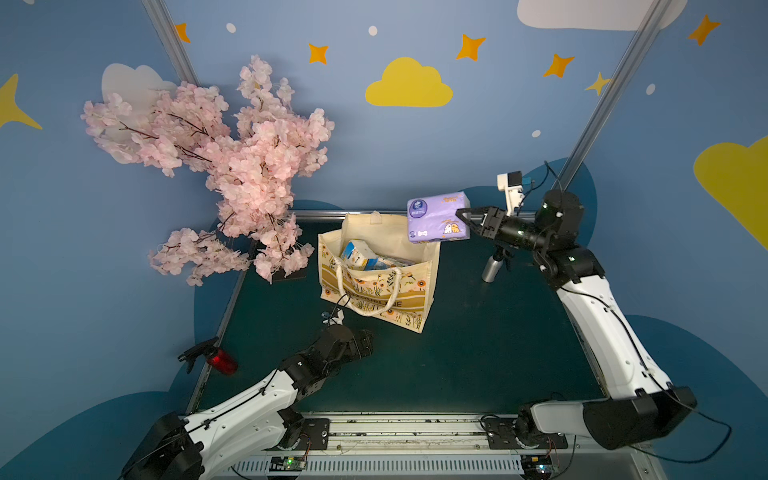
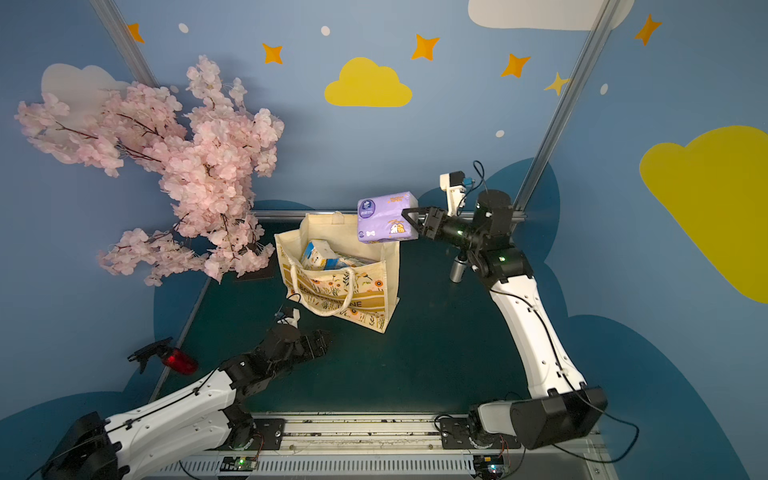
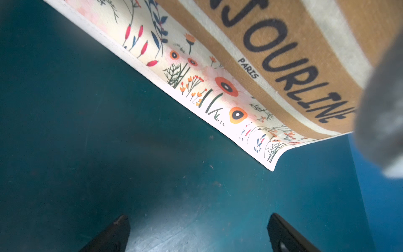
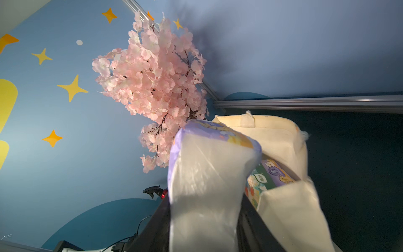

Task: Put tissues into the canvas bag
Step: Place the pack of facial tissues in the canvas bag.

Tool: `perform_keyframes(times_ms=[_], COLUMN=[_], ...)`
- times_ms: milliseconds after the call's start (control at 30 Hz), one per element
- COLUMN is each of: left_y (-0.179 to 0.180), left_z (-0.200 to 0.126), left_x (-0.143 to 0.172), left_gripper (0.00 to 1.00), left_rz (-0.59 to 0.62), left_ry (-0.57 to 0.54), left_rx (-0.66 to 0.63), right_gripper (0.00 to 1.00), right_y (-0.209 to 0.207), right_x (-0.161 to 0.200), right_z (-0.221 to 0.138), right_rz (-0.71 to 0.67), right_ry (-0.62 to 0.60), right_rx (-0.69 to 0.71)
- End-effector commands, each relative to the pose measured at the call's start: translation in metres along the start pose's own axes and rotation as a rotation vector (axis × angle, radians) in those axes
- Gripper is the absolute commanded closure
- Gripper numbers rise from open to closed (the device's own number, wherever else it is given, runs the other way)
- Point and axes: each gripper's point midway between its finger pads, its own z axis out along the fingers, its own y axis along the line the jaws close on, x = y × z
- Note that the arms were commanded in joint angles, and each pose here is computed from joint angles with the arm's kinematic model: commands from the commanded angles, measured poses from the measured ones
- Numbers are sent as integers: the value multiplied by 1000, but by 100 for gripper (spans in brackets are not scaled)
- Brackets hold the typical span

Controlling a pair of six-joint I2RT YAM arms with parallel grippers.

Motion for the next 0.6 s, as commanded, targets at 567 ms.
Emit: perform_keyframes(times_ms=[567], left_y=[2], left_z=[-6], left_x=[0], left_gripper=[1], left_rz=[-11], left_ry=[0], left_rx=[0], right_gripper=[55], right_y=[2], right_x=[89], right_z=[183], right_rz=[-139], right_ry=[400], right_rx=[-167])
